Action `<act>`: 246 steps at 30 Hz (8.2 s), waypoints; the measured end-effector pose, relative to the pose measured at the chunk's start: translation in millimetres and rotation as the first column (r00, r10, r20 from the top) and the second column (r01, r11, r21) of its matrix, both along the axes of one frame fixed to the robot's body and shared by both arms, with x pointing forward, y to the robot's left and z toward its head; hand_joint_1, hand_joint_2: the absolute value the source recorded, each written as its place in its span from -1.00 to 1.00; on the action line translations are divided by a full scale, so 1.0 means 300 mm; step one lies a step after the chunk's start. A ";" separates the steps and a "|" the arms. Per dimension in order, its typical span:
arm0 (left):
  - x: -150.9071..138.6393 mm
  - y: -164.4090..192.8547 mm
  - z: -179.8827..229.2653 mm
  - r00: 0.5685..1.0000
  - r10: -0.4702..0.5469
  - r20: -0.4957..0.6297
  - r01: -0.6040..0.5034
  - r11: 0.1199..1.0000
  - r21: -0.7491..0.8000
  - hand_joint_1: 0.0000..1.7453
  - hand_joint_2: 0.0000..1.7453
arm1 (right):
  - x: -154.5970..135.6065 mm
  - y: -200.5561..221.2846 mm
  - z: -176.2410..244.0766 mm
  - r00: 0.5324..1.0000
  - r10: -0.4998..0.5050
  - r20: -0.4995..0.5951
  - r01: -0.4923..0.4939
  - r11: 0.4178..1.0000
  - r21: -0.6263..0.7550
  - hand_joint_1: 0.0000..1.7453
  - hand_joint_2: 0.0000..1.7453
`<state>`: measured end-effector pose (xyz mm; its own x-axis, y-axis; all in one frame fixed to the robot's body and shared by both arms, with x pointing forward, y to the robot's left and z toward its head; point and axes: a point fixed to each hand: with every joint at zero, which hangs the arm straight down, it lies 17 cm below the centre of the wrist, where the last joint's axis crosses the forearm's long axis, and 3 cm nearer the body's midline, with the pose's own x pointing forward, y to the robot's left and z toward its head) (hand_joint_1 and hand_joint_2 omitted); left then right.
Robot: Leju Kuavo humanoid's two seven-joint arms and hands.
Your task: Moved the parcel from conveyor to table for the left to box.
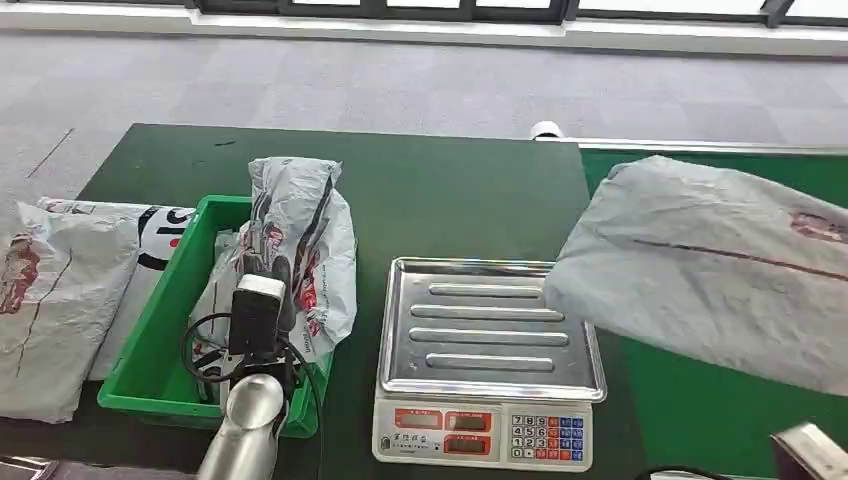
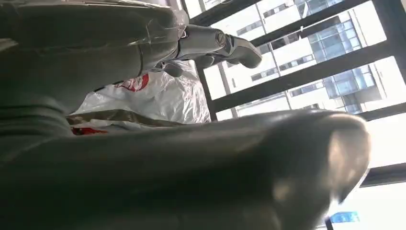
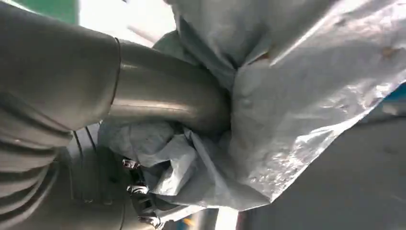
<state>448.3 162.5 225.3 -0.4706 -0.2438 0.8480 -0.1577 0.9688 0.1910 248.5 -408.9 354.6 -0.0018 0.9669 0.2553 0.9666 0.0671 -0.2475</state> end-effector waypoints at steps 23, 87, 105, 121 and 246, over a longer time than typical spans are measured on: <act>-0.030 0.021 -0.009 1.000 0.020 0.000 -0.020 1.000 -0.013 -1.00 -1.00 | 0.661 0.541 -0.543 0.698 0.296 -0.652 -0.261 0.953 0.153 1.00 1.00; -0.022 -0.054 0.091 0.994 -0.061 0.091 0.067 0.996 -0.066 -1.00 -1.00 | 0.314 1.254 -0.775 -0.007 0.704 -0.710 -0.757 0.460 0.464 -1.00 1.00; -0.011 -0.110 0.095 0.989 -0.111 0.095 0.115 0.993 -0.038 -1.00 -1.00 | 0.276 1.282 -0.786 -0.074 0.715 -0.695 -0.760 0.411 0.504 -1.00 1.00; -0.011 -0.111 0.091 0.990 -0.111 0.092 0.115 0.993 -0.038 -1.00 -1.00 | 0.269 1.275 -0.794 -0.091 0.716 -0.692 -0.765 0.395 0.510 -1.00 1.00; 0.166 -0.284 -0.387 0.945 0.304 -0.119 0.001 0.360 0.933 -1.00 1.00 | 0.101 0.641 0.033 0.647 0.751 0.132 -0.762 0.639 0.099 -1.00 1.00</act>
<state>498.2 77.4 109.0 -0.1680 -0.9788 0.1169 -0.0857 0.1326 0.9875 278.7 -216.5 364.3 -0.7409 0.5747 0.3476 0.5767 0.8096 -0.1094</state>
